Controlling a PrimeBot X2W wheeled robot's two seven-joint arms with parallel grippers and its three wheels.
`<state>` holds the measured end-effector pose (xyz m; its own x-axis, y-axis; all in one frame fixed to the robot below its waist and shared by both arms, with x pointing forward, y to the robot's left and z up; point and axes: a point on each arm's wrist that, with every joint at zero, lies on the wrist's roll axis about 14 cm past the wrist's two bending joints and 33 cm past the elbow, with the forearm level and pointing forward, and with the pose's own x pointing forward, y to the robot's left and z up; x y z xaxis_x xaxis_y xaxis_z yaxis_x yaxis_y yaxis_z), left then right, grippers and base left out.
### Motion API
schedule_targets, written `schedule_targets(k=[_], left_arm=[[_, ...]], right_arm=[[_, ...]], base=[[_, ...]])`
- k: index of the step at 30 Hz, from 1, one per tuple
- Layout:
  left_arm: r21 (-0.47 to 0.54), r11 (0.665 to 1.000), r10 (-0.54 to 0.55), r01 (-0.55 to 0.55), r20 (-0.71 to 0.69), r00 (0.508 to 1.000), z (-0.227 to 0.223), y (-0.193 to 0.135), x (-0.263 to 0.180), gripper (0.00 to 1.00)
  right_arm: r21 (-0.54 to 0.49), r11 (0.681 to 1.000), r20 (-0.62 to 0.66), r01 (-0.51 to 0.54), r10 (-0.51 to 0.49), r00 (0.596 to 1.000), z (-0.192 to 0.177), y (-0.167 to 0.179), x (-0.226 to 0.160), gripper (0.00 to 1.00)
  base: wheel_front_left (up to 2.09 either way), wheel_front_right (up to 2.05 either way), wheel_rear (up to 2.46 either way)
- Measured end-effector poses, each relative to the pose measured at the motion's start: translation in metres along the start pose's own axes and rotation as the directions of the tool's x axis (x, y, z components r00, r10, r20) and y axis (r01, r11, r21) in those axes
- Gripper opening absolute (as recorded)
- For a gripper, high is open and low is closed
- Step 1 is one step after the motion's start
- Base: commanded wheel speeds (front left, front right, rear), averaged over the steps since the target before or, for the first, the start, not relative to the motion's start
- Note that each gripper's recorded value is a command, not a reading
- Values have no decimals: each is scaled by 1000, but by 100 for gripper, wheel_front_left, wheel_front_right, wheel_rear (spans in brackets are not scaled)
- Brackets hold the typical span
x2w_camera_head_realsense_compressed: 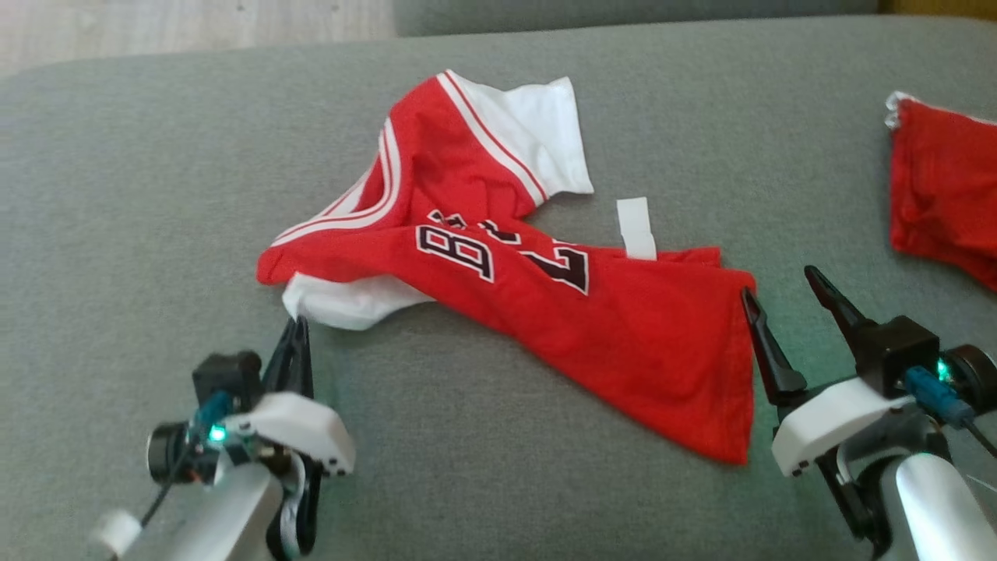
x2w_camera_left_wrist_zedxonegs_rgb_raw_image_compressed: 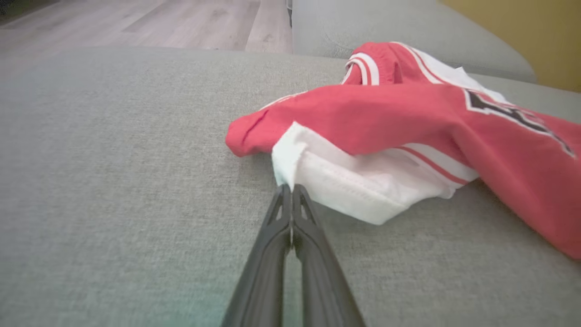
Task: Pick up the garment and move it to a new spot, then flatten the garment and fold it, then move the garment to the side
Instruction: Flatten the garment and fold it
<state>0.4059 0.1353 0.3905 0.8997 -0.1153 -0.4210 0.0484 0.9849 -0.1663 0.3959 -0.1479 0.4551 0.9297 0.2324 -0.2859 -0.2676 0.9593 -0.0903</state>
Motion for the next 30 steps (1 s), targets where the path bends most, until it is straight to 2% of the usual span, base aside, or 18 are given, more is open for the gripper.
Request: schedule_targets(k=[12,19,20,21,30], left_arm=[[-57,995,85,-84,10,996,-23,20,-85,0],[-116,989,85,-89,-34,996,-35,16,-105,2],[-116,990,84,-86,-23,996,-32,16,-105,45],[-117,990,84,-84,-6,996,-29,16,-106,98],[-85,995,62,-51,136,989,4,8,-112,100]], right_arm=[[73,996,-1,47,-47,999,-9,2,-17,100],[101,990,38,102,-106,994,-6,-6,-27,100],[104,989,44,105,-110,993,-5,-6,-29,100],[109,988,53,107,-113,992,-3,-6,-30,100],[125,984,127,124,-140,982,14,-9,-43,100]], base=[[0,0,0],[0,0,0],[0,0,0],[0,0,0],[0,0,0]])
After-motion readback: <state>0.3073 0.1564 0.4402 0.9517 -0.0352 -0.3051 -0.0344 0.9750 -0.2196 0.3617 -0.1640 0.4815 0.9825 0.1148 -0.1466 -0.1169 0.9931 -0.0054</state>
